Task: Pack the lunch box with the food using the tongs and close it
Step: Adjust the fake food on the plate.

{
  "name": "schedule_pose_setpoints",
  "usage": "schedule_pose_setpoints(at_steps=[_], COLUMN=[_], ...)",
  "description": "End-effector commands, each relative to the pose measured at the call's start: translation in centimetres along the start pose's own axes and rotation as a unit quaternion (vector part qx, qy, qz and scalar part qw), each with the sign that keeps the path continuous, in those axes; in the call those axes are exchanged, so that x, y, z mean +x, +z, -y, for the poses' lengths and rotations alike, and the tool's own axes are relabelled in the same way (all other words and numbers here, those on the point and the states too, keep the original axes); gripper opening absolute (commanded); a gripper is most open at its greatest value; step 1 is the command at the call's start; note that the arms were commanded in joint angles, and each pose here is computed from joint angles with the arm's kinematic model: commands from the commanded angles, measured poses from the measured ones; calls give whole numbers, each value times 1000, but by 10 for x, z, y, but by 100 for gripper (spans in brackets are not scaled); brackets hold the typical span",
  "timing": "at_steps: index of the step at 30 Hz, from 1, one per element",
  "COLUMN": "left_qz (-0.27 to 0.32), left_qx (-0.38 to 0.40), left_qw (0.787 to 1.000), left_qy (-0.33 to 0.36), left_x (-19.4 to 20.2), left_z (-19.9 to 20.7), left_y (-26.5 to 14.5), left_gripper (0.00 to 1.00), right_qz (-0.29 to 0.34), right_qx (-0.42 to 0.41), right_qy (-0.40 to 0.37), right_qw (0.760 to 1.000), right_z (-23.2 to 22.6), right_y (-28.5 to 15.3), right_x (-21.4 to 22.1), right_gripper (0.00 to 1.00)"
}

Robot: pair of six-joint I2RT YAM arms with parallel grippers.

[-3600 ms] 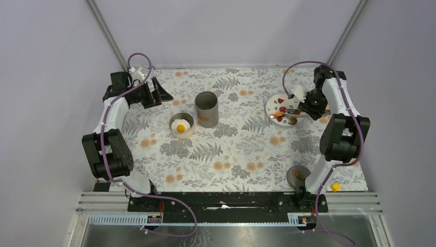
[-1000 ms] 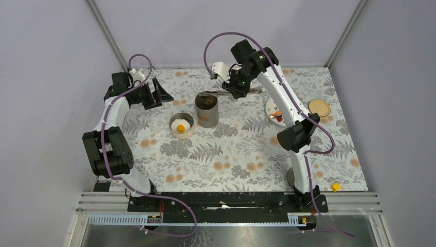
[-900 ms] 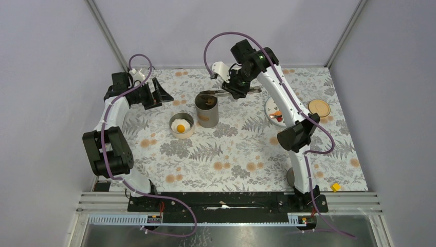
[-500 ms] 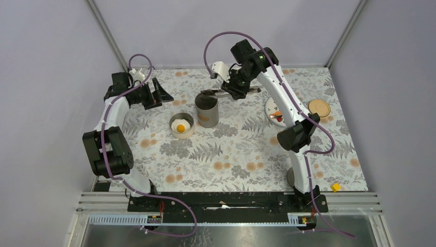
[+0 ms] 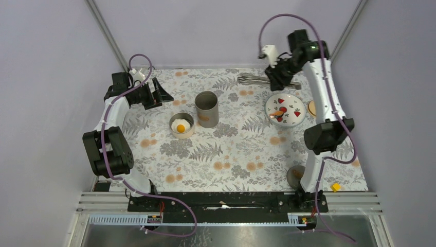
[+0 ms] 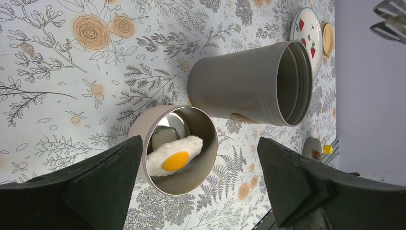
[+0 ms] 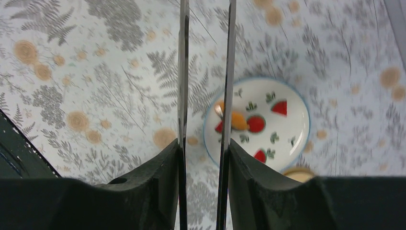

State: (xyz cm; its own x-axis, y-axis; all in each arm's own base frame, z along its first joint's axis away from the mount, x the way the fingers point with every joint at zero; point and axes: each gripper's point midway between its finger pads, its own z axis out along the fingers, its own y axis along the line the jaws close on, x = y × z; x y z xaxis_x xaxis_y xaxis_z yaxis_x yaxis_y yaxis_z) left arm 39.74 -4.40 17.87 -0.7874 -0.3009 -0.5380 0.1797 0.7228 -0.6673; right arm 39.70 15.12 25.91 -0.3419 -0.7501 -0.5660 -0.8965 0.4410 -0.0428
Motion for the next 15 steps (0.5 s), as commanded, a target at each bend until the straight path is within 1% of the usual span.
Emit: schedule_pose_setpoints(at_steps=[1,4,8,11,15], left_qz=[17,17,17,17,16], left_qx=[21,22,22,22,22], left_qw=[999,999,999,999,999], left_qy=[29,30,28,29,28], left_x=[-13,-12,-12,-12,-11], left_z=[13,13,13,13,13], left_y=[-4,-4,-4,-4,-4], left_gripper=[99,99,99,99,99], right_qz=[17,-9,-52,-84,-127], right_qx=[33,48,54,74,101], right_qy=[37,75,109,123,121], right_qw=[999,996,991,986,979], right_z=[19,36,43,48,48], right_y=[-50,-64,-68,-65,-57], right_x=[39,84,135,168,202], right_gripper=[43,43,41,40,39])
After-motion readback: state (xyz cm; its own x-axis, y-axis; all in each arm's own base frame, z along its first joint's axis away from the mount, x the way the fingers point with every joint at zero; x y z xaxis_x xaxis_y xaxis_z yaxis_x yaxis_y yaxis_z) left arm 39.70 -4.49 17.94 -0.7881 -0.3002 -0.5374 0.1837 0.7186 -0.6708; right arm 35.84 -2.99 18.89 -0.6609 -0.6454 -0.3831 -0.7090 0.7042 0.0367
